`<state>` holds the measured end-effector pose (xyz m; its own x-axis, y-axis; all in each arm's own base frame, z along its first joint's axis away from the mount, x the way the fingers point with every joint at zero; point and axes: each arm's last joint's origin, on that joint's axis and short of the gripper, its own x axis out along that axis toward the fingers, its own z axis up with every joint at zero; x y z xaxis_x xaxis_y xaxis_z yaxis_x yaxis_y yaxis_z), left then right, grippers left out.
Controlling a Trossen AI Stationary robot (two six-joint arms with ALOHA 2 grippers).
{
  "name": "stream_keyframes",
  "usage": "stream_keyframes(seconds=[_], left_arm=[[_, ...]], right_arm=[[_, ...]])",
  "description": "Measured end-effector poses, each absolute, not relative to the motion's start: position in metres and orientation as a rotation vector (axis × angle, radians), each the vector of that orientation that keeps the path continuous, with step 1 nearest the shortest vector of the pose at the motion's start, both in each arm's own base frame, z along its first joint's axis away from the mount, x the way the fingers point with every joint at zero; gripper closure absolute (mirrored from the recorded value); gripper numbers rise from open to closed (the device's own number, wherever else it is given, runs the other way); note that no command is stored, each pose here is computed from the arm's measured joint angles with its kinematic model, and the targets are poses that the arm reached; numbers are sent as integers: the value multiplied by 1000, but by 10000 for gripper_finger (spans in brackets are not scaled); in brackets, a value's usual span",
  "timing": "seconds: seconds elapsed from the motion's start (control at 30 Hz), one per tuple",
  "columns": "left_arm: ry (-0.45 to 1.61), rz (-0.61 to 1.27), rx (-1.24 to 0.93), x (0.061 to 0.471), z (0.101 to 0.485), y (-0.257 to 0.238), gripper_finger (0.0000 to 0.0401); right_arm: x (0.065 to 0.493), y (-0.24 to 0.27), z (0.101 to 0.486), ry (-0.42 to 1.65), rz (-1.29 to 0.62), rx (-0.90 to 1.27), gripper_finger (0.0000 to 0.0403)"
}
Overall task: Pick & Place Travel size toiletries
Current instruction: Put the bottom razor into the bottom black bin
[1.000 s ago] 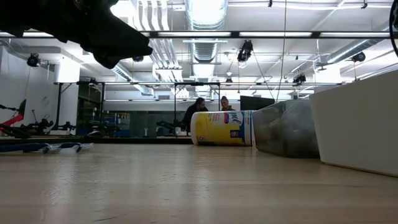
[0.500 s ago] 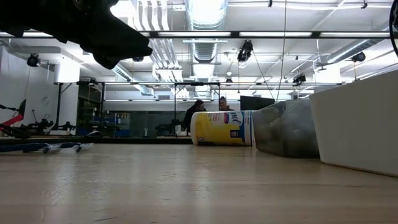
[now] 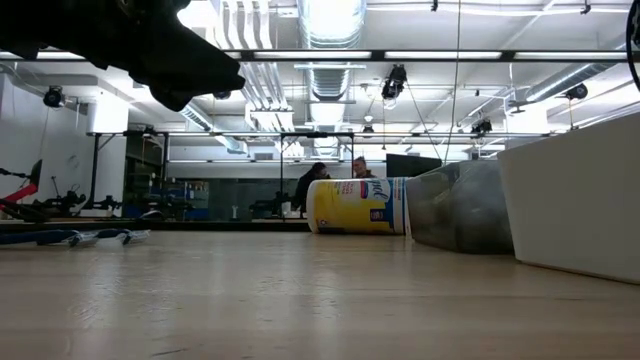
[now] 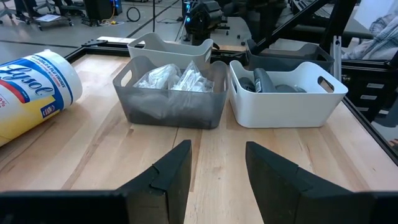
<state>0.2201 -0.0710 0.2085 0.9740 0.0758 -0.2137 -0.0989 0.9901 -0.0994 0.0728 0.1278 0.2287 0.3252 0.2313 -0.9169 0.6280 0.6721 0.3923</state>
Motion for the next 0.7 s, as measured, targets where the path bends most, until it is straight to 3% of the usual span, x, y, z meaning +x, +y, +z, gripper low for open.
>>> stream_keyframes(seconds=[0.7], left_arm=[[264, 91, -96, 217, 200, -70, 245]], right_arm=[[88, 130, 239, 778, -174, 603, 222]])
